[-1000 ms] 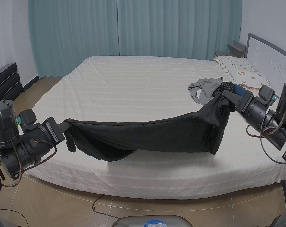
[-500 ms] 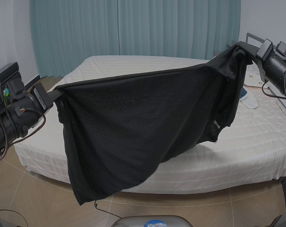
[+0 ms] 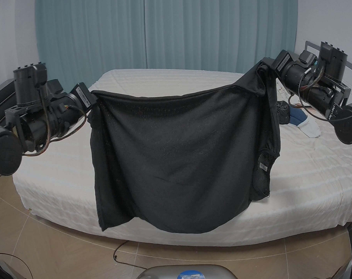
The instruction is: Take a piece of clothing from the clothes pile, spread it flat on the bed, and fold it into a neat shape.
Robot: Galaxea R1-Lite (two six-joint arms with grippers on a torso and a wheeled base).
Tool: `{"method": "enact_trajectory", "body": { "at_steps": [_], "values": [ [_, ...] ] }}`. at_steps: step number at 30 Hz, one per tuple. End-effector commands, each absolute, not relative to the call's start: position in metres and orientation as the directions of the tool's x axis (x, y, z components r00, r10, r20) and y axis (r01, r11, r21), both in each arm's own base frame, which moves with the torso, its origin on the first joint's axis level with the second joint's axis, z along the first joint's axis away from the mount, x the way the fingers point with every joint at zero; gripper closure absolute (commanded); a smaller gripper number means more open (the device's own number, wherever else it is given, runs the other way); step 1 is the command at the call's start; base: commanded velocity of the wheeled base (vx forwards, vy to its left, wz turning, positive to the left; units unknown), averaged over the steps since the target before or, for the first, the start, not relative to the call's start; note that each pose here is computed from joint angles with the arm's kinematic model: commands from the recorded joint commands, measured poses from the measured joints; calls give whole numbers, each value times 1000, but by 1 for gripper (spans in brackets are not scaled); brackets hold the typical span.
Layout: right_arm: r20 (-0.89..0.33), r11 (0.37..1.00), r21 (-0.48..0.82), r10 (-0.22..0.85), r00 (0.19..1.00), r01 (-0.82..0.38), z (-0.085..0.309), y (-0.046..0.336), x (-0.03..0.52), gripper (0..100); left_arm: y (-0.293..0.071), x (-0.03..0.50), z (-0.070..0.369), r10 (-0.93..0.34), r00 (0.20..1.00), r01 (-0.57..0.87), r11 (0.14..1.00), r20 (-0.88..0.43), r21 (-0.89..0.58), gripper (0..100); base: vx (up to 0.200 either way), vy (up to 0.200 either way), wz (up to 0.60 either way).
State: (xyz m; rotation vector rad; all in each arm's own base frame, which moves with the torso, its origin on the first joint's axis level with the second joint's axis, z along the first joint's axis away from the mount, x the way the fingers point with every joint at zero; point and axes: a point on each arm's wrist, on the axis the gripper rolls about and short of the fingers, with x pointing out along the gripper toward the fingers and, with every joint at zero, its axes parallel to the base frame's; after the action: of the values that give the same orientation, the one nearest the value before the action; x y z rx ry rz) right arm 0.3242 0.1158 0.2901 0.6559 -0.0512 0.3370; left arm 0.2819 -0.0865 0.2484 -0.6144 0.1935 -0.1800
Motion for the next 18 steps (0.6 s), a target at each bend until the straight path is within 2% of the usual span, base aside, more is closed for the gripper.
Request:
{"method": "enact_trajectory", "body": {
  "at_steps": [1, 18],
  "values": [
    [101, 756, 591, 275, 956, -280, 266, 121, 360, 100, -94, 327, 218, -203, 963, 65, 814, -176, -578, 100, 200, 0, 0],
    [23, 779, 593, 237, 971, -204, 215, 124, 406, 100, -87, 400, 155, -145, 948, -40, 828, -284, -559, 100, 200, 0, 0]
  ]
}}
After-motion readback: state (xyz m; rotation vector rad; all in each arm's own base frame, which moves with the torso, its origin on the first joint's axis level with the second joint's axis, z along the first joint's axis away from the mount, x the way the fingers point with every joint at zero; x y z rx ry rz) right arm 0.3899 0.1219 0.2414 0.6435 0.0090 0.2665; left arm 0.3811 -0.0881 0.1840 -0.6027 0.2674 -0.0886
